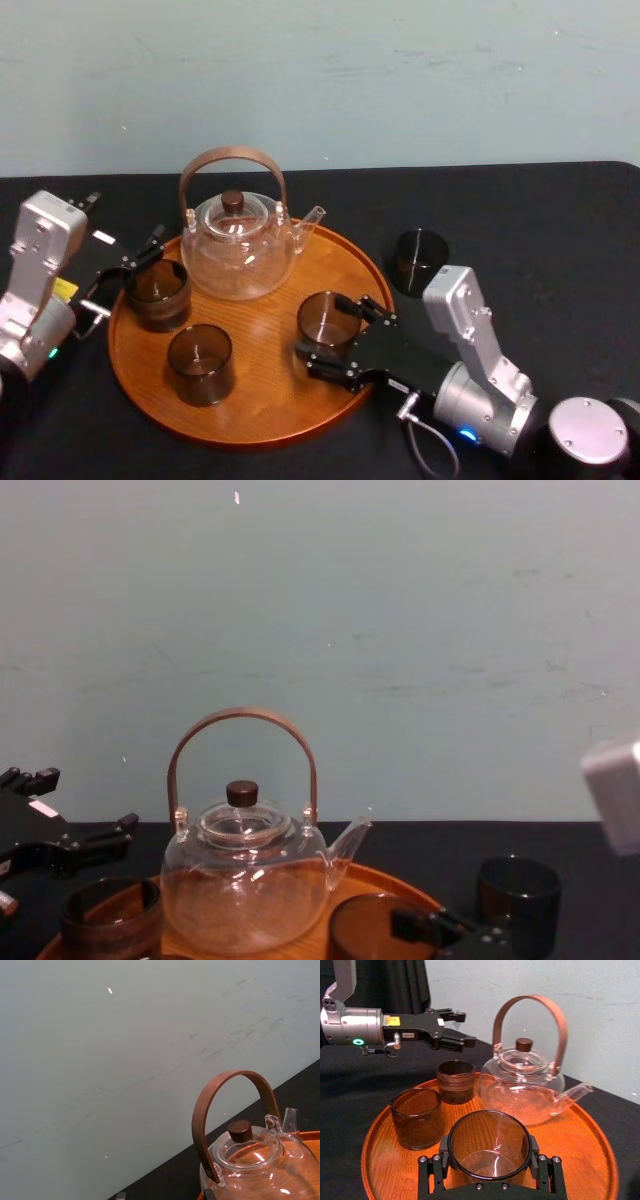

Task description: Pick up the glass from the table and place it on the tray.

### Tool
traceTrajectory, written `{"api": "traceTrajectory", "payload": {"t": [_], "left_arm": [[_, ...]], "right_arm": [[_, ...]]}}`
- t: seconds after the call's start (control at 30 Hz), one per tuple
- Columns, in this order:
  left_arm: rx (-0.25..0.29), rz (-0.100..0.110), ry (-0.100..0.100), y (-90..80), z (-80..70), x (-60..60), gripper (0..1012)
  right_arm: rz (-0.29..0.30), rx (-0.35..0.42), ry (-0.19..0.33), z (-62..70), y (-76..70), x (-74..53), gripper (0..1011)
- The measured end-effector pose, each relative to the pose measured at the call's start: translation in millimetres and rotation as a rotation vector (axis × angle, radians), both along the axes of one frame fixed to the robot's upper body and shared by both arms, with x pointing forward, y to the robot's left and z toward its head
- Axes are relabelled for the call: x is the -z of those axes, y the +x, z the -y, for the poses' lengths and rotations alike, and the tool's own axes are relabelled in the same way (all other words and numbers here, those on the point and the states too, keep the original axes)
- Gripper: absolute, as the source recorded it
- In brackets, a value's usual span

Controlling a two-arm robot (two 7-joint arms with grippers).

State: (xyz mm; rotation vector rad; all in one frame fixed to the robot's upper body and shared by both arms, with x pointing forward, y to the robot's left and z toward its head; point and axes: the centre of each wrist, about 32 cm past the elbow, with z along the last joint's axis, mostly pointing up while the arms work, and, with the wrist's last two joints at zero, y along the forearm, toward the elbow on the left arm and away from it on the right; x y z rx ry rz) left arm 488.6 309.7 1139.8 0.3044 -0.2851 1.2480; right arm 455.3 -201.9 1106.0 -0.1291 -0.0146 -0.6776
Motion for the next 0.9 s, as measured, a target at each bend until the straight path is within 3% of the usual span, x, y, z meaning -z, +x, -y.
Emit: {"api": "traceTrajectory", "payload": {"t": [0.47,0.9], "left_arm": [[0.0,0.0,0.0,0.0,0.0,0.0,1001],[0.0,0.0,0.0,0.0,0.0,0.0,1001]], "right_arm": [[-0.031,-0.063,0.011,-24.4,9.2,7.6,905],[-0.059,-0.078,0.003,-30.7,8.1,13.9,905]]}}
